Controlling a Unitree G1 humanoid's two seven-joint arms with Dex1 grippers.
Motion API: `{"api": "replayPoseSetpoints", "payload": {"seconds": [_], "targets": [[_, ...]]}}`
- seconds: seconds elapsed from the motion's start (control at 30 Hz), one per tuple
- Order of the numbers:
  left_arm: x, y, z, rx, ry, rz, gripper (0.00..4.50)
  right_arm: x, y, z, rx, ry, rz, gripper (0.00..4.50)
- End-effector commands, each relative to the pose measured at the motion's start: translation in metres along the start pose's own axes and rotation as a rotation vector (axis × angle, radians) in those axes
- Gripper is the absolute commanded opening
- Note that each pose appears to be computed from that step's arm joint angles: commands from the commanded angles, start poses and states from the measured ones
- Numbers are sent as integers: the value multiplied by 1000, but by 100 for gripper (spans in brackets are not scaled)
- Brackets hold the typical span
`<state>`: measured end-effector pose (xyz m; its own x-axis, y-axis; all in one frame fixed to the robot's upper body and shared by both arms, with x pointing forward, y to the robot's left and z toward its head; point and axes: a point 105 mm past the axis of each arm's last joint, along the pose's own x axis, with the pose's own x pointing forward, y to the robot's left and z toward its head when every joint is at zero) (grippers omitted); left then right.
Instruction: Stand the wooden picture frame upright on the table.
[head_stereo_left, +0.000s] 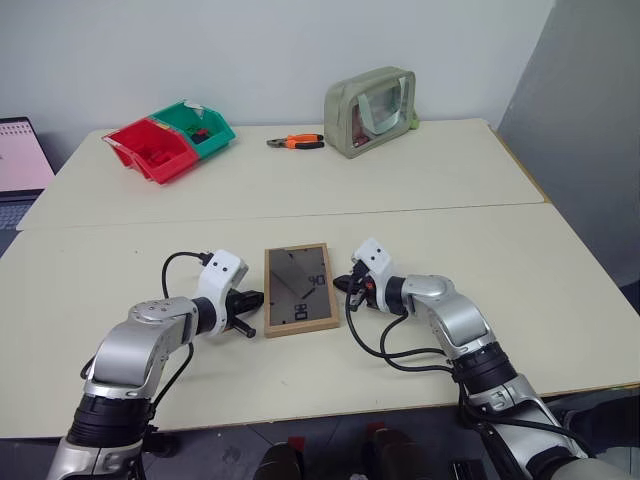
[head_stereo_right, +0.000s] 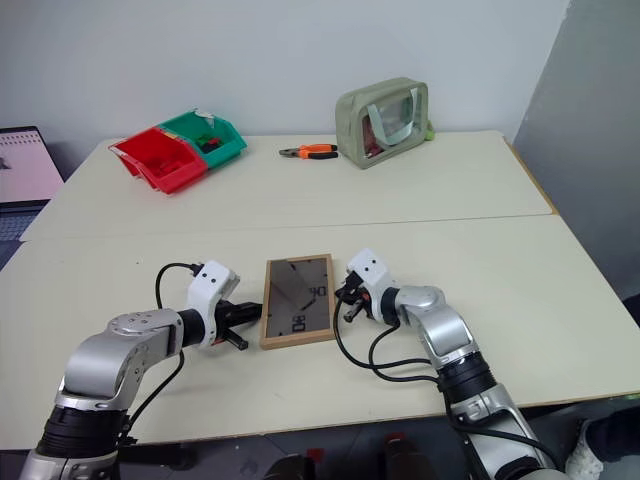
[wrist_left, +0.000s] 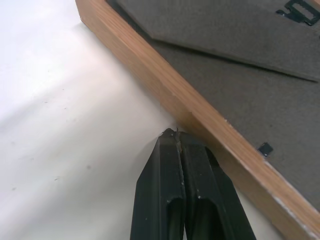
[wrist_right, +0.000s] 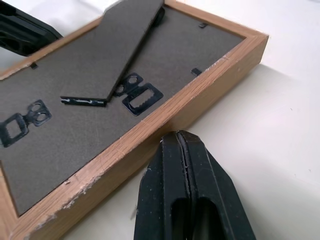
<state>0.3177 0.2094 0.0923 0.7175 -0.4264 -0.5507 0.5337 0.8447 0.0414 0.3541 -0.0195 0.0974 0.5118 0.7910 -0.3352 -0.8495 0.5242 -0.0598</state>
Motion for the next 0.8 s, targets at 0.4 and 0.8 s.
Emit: {"api": "replayPoseSetpoints", "payload": {"seconds": [0.4,0.8], "targets": [[-74,-12,14,-568,-7,-466,179,-20,-24,26,-113,-102,-142,0],[-37,-19,-9,-725,78,-467,413,-19,-21,13,-114,-64,-146,0]]}}
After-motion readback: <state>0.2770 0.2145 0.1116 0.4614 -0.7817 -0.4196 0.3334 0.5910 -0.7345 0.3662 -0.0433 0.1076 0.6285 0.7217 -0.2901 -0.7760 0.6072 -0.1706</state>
